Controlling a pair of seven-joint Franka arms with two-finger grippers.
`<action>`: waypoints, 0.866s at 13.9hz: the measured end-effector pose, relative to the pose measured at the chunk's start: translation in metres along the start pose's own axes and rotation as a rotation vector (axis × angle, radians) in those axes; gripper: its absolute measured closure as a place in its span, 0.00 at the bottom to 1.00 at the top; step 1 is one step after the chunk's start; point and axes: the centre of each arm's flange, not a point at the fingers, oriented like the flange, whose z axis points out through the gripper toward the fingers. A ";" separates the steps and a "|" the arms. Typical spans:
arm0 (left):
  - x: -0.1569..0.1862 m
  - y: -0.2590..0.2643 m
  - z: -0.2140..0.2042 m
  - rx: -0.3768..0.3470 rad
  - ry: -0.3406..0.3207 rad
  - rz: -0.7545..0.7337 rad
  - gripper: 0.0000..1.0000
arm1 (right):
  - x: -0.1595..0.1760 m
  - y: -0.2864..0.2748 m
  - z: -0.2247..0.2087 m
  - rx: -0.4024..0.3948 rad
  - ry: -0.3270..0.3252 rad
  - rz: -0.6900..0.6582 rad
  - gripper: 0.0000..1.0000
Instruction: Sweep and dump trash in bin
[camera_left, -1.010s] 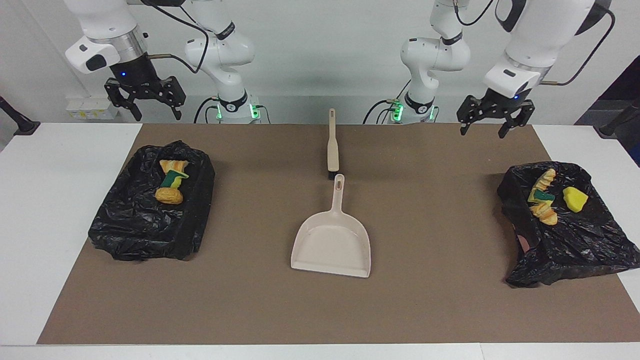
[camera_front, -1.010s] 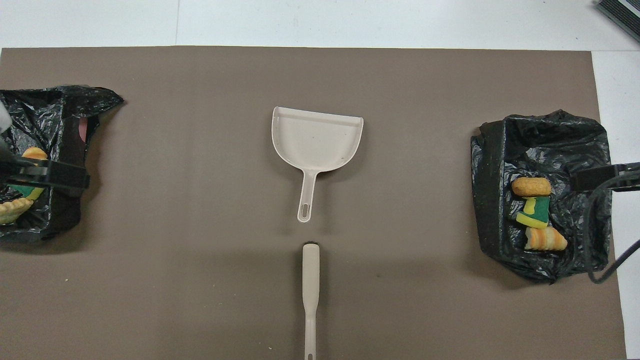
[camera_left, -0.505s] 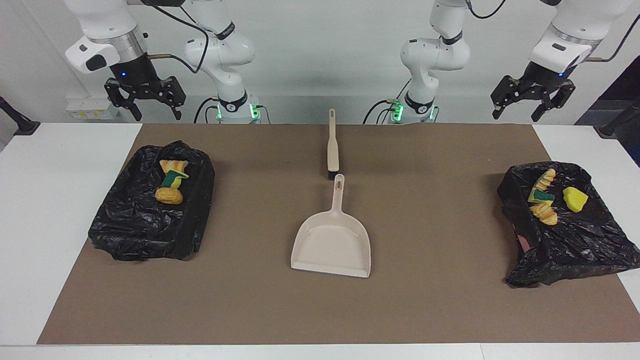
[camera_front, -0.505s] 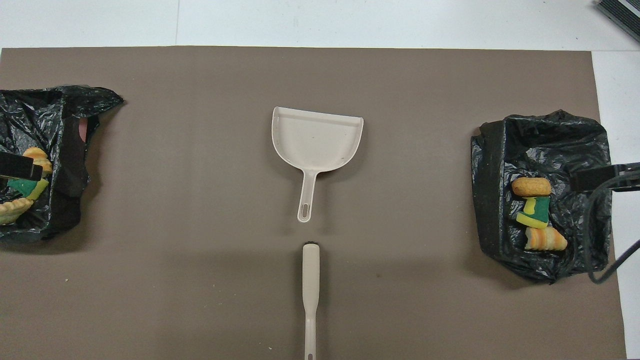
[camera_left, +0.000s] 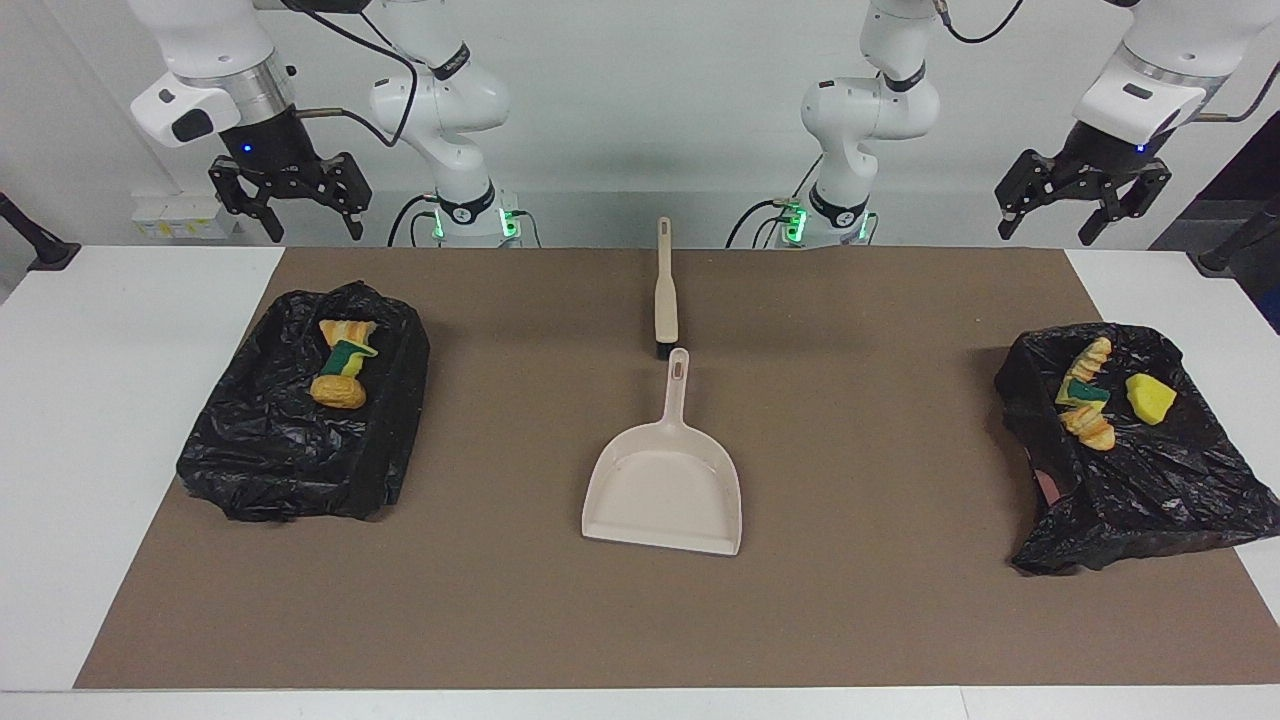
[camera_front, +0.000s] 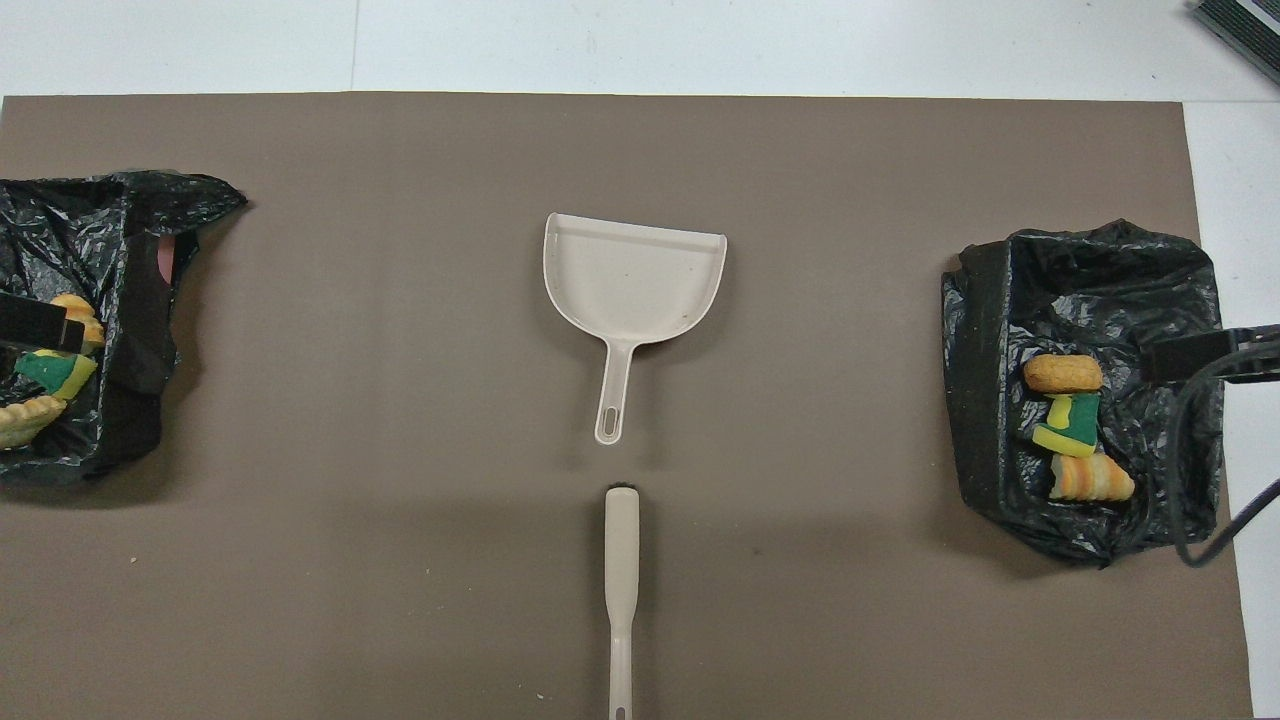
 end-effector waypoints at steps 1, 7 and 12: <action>0.000 0.004 0.000 0.000 -0.001 0.008 0.00 | 0.000 0.000 0.000 0.000 0.000 0.000 0.00; -0.001 0.008 0.001 -0.001 -0.012 0.015 0.00 | 0.000 0.000 0.000 0.000 0.000 0.000 0.00; -0.002 0.008 0.002 -0.002 -0.017 0.010 0.00 | 0.000 0.000 0.000 0.000 0.000 0.000 0.00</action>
